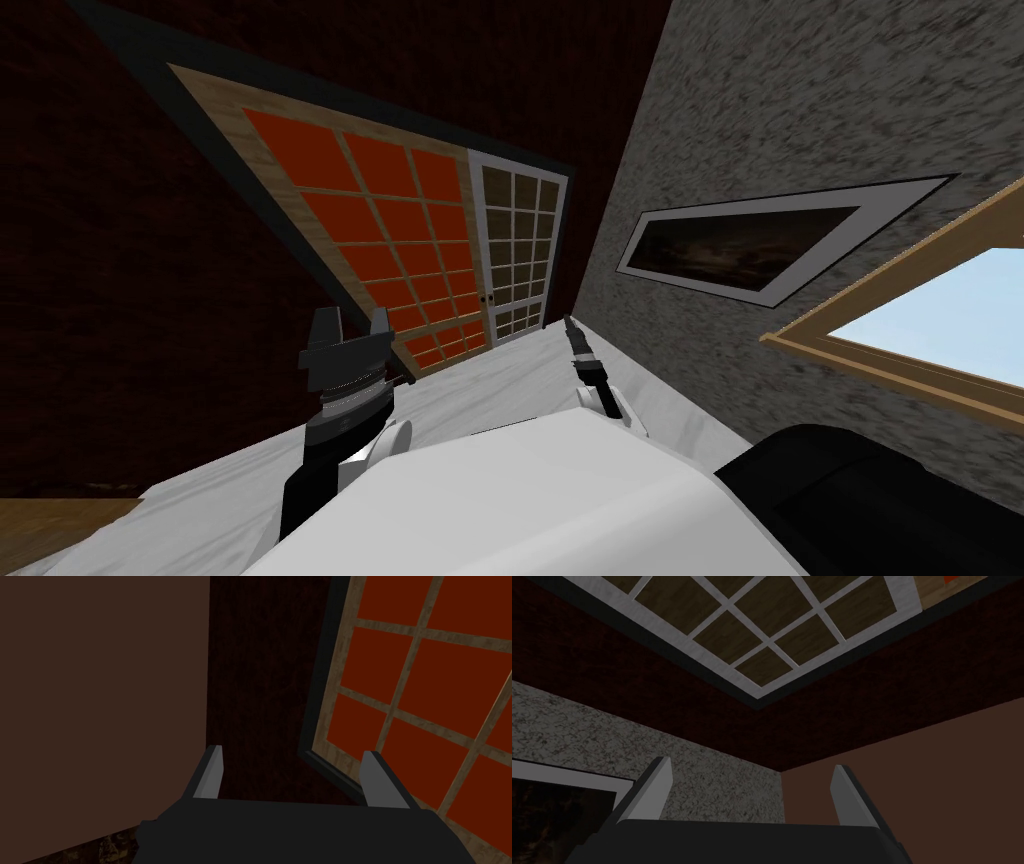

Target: Pull the door open

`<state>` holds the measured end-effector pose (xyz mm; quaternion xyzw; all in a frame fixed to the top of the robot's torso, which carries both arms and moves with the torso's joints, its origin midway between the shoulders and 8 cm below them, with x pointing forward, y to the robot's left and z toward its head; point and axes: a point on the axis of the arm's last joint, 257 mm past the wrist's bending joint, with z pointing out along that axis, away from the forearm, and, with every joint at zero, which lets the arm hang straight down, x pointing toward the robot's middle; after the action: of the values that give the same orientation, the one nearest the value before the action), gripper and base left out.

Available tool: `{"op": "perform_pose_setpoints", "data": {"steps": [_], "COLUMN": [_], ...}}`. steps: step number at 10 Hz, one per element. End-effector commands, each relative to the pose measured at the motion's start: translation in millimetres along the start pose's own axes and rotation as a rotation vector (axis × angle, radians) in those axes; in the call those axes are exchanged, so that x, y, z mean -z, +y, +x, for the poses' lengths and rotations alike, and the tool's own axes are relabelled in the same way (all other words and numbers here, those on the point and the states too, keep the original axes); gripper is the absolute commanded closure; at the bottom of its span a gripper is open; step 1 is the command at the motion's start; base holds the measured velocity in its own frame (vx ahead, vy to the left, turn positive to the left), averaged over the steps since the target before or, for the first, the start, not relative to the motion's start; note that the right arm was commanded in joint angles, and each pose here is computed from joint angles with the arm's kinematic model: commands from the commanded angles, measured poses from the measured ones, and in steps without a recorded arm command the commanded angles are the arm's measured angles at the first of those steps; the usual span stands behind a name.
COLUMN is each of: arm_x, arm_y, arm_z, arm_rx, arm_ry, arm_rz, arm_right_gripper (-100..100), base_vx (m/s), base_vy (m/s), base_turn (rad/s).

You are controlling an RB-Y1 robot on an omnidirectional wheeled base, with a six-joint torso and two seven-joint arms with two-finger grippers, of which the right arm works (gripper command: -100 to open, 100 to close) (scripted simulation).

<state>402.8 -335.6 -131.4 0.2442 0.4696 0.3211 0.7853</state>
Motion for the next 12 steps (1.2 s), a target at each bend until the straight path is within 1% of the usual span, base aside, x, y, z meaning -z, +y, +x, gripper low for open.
{"op": "perform_pose_setpoints", "data": {"steps": [1,9,12], "arm_x": [2.4,19.0,27.6], "arm_y": [-11.6,-63.1,-82.0], "arm_z": [7.3,40.4,53.5], "arm_rx": [0.047,0.261,0.336], "arm_ry": [0.016,0.101,0.138], "arm_rz": [0.013,0.063,0.080], "arm_right_gripper": [-100,-100,-100], "base_vx": [0.115,0.108,0.109], "base_vy": [0.055,0.057,0.055], "base_turn": [0.054,0.057,0.058]}}
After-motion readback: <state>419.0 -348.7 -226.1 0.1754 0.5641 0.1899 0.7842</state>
